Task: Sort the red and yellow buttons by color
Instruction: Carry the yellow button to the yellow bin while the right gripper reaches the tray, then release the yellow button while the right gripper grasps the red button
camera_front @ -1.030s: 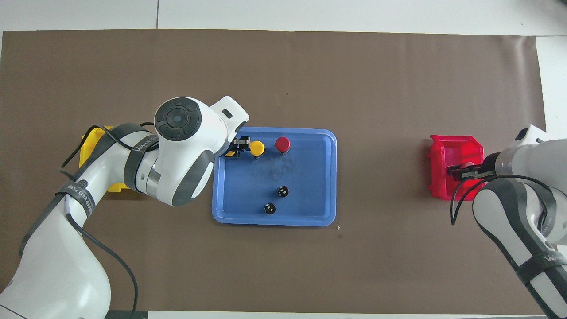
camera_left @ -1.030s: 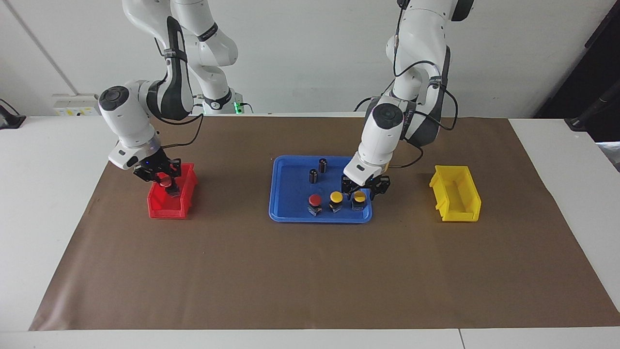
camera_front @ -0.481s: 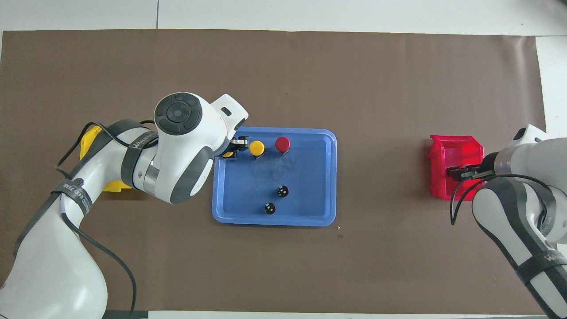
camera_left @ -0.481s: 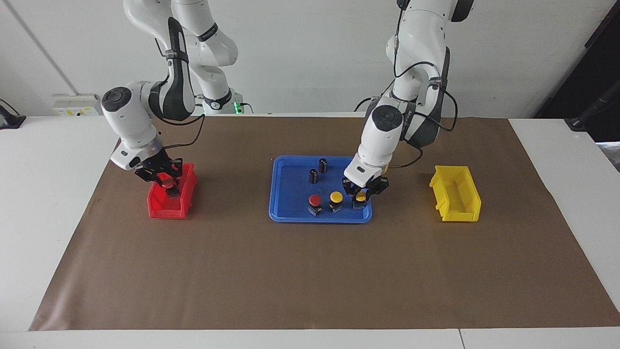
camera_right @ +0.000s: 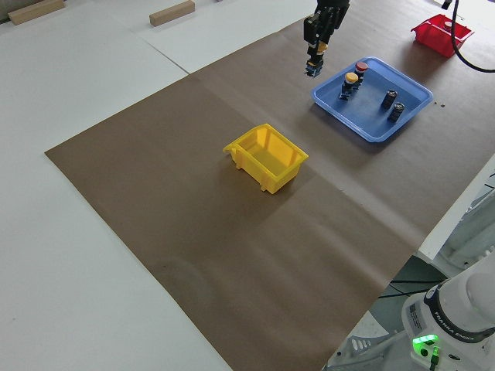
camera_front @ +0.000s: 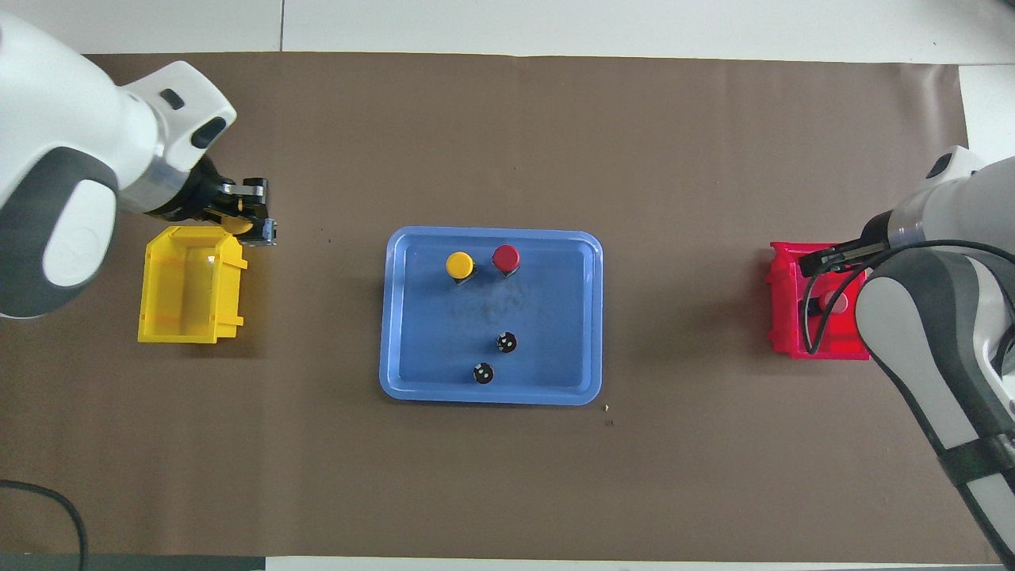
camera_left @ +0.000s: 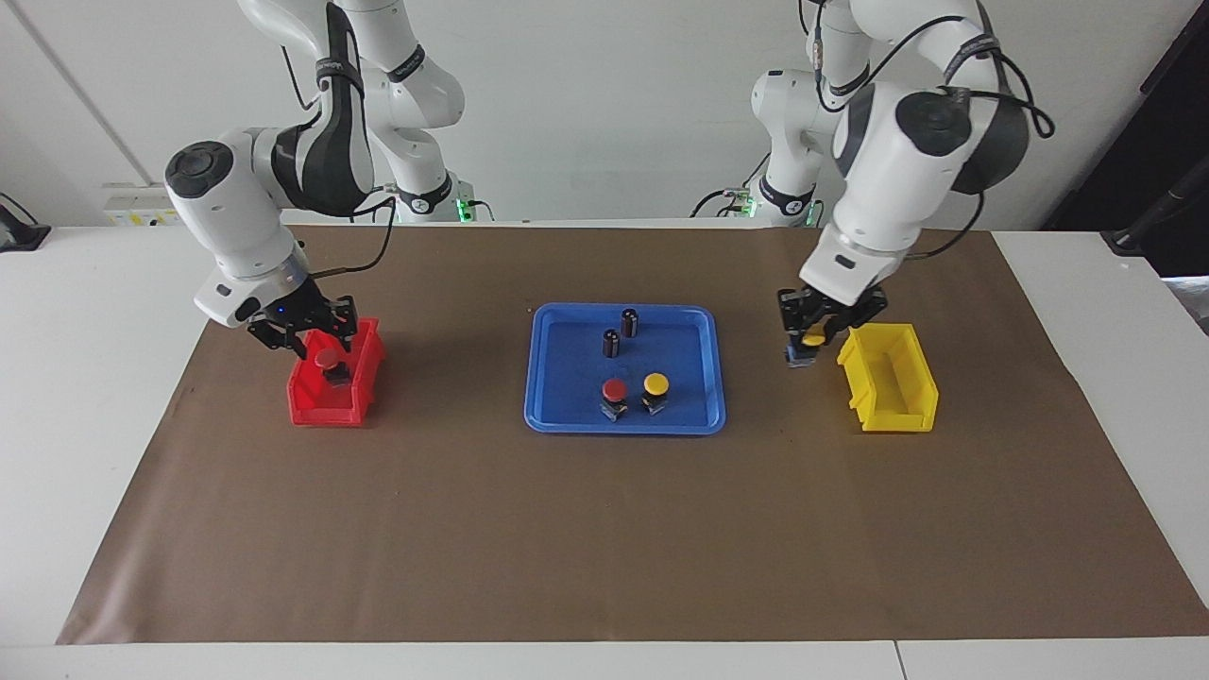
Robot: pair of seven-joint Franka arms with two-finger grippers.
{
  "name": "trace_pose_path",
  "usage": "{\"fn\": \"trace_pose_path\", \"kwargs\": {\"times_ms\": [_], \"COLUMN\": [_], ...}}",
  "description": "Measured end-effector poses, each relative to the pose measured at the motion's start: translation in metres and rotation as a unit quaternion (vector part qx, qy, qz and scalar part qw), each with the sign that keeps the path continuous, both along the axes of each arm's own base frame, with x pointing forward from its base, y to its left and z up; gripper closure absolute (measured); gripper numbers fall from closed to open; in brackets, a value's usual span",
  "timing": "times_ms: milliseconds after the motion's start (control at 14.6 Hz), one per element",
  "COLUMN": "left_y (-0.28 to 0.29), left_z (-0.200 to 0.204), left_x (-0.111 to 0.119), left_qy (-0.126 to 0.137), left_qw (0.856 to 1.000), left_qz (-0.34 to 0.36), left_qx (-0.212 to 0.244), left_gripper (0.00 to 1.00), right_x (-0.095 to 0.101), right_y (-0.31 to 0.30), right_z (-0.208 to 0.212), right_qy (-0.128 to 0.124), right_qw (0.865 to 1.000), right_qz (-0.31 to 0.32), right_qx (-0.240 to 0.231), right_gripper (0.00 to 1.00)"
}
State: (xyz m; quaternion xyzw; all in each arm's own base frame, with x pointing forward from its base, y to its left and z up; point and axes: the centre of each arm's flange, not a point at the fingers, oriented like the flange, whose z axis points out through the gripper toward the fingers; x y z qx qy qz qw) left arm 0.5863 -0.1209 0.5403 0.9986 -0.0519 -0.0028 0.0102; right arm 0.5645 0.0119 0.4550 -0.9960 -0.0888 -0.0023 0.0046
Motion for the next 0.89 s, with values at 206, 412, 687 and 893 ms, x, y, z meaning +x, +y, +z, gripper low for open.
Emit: {"fn": "trace_pose_path", "kwargs": {"times_ms": [206,412,687,893], "left_y": [0.100,0.121,0.118,0.118], "left_z": [-0.014,-0.069,-0.119,-0.138], "left_x": [0.010,-0.003,-0.035,-0.050], "left_qy": [-0.001,-0.016,-0.004,-0.002], "left_qw": [1.000,1.000,1.000,1.000], "left_qz": [-0.010,-0.007,-0.009,-0.009], "left_qx": [0.000,0.000,-0.001,-0.001], "left_gripper": [0.59,0.59,0.59,0.59], "right_x": [0.025,0.038,0.045,0.047], "right_y": [0.096,0.198,0.356,0.394], "right_z": [0.039,0.056,0.009,-0.036], "right_qy": [-0.031,-0.030,-0.028,-0.037], "right_qw": [0.999,0.998,0.995,0.995], "right_qz": [-0.016,-0.051,-0.092,-0.091], "right_qx": [0.006,0.011,0.009,0.004], "right_gripper": [0.31,0.31,0.31,0.34]}}
